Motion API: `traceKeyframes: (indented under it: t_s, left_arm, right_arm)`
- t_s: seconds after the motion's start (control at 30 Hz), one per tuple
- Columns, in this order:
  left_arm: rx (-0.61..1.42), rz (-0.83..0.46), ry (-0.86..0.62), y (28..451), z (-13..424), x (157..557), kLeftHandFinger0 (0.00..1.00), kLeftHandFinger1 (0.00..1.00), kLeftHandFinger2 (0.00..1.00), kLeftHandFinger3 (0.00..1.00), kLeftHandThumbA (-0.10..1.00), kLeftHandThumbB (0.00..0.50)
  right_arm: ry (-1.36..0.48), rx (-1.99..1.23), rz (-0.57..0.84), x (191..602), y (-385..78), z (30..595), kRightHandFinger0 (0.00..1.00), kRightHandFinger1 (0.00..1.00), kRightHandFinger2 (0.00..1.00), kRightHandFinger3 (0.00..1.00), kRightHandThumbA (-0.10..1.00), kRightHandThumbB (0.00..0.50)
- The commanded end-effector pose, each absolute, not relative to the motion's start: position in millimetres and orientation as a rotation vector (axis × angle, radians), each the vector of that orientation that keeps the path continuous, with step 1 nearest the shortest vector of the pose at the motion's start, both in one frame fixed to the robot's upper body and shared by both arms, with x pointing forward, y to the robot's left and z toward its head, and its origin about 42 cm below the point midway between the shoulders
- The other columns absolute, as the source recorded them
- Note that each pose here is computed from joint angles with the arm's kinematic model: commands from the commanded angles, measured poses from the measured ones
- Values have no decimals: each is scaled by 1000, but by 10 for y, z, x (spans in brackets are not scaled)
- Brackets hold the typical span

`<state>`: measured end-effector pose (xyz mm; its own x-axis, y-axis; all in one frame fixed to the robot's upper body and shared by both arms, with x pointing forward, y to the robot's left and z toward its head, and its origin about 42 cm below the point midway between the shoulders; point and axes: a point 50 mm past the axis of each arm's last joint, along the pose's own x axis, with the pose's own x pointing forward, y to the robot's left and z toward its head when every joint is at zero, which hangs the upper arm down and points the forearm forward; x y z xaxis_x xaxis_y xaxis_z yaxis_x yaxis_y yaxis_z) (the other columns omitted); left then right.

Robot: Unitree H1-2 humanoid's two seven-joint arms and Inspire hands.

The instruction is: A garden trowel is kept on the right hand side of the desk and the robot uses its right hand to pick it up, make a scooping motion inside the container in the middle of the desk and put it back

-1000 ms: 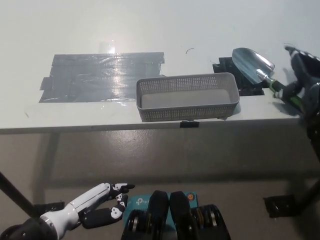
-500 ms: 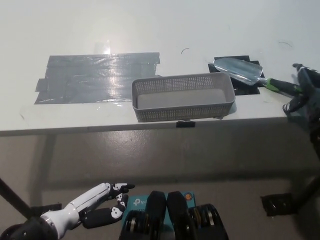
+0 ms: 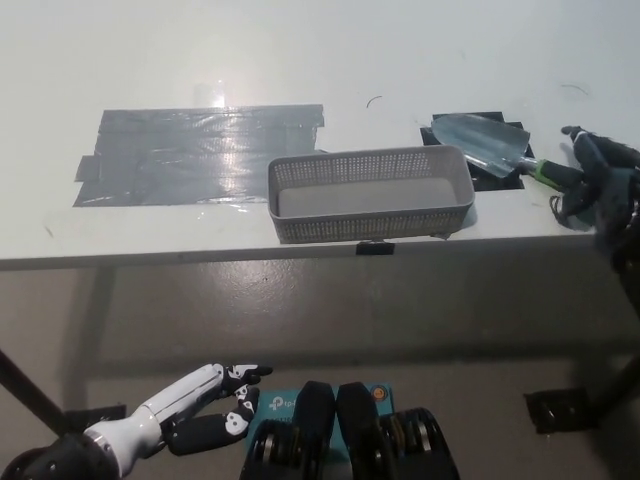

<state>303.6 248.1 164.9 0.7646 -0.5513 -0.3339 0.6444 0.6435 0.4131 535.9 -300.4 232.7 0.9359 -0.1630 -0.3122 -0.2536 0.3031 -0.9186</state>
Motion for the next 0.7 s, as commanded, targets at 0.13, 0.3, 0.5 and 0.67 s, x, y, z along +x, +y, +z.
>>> traceKeyframes:
  t_s: [0.13, 0.3, 0.5, 0.67]
  left_arm:
    - [556, -708, 117, 2470, 1840, 3099, 1000, 1000, 1000, 1000, 1000, 206]
    - [574, -713, 121, 2459, 1867, 3142, 1000, 1000, 1000, 1000, 1000, 252]
    - [573, -722, 107, 2442, 1914, 3178, 1000, 1000, 1000, 1000, 1000, 273]
    - [581, -723, 99, 2426, 1950, 3207, 1000, 1000, 1000, 1000, 1000, 302]
  right_arm:
    - [514, -1334, 86, 5439, -3534, 2503, 1000, 1000, 1000, 1000, 609, 221]
    - [651, -1315, 271, 5416, -3568, 2368, 1000, 1000, 1000, 1000, 485, 163]
    - [638, -1256, 431, 5381, -3215, 2206, 1000, 1000, 1000, 1000, 245, 105]
    - [594, -1345, 447, 5391, -3002, 2188, 1000, 1000, 1000, 1000, 156, 68]
